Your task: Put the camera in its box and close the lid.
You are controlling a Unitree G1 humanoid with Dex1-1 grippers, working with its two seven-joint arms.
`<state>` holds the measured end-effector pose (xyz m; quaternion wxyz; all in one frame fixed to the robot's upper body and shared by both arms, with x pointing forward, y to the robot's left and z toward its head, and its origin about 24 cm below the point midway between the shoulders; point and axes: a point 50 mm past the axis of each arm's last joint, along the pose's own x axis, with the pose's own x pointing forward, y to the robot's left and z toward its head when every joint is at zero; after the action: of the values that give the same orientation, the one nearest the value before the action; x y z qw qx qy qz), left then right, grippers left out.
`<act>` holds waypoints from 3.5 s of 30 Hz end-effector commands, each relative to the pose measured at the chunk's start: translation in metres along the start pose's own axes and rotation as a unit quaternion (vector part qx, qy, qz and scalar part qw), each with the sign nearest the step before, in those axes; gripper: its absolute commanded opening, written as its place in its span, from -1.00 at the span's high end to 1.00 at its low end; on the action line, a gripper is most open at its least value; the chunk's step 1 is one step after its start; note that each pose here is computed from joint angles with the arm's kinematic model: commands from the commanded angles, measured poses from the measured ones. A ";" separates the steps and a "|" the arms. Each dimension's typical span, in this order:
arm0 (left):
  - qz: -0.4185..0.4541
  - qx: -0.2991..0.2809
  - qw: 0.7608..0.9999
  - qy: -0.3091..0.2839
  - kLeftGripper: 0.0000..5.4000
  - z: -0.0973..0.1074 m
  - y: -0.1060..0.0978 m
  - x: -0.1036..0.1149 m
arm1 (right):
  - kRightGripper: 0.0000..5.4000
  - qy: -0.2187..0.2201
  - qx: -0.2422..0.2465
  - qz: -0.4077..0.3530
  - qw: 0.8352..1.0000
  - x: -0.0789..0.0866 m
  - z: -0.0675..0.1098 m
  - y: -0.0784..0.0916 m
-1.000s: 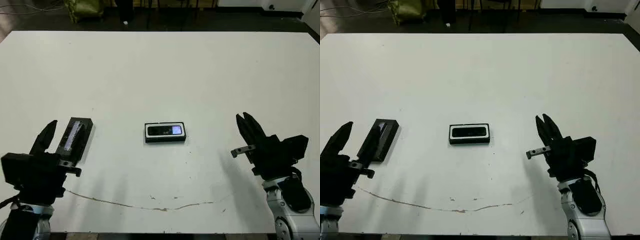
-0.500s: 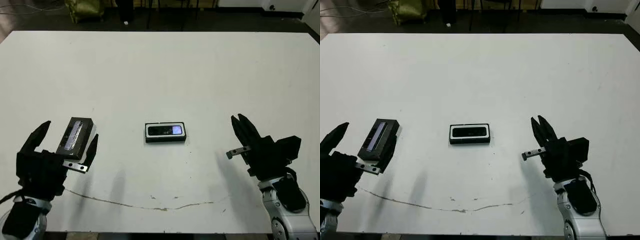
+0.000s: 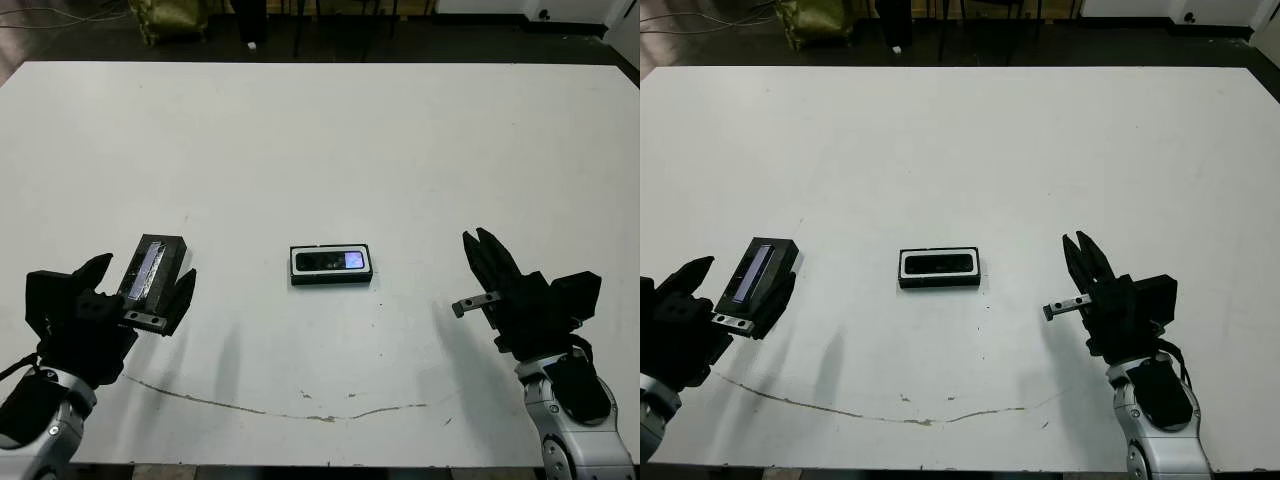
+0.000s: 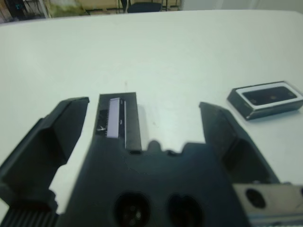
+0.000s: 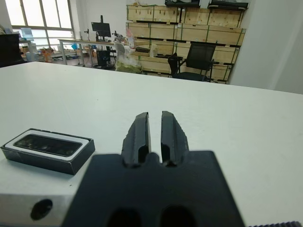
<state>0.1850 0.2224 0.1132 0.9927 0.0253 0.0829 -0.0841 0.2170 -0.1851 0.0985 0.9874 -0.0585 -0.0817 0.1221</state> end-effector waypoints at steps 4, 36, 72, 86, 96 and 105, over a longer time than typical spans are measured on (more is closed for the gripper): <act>0.012 -0.001 0.999 0.033 -0.99 -0.004 0.005 0.001 | 1.00 0.016 0.014 -0.003 1.000 -0.002 -0.005 -0.001; -0.012 0.051 0.989 0.139 -0.99 -0.021 0.012 0.008 | 1.00 0.017 0.007 -0.001 1.000 -0.003 -0.007 -0.002; -0.002 -0.027 0.980 0.195 -0.99 -0.050 0.012 0.009 | 1.00 0.028 0.005 -0.007 1.000 -0.004 -0.005 -0.003; 0.081 -0.047 0.976 0.194 -0.76 -0.058 0.006 0.007 | 1.00 0.027 0.008 -0.003 1.000 -0.005 -0.007 -0.004; 0.079 -0.029 0.982 0.171 0.11 -0.062 0.010 0.009 | 1.00 0.033 0.009 -0.008 0.999 -0.006 -0.005 -0.003; 0.051 -0.012 0.985 0.163 0.18 -0.061 0.010 0.008 | 1.00 0.030 0.007 0.000 1.000 -0.005 -0.007 -0.004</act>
<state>0.1918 0.2320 0.0651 0.9779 0.0304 0.2054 -0.0257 0.2157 -0.1867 0.0971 0.9890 -0.0509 -0.0645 0.1233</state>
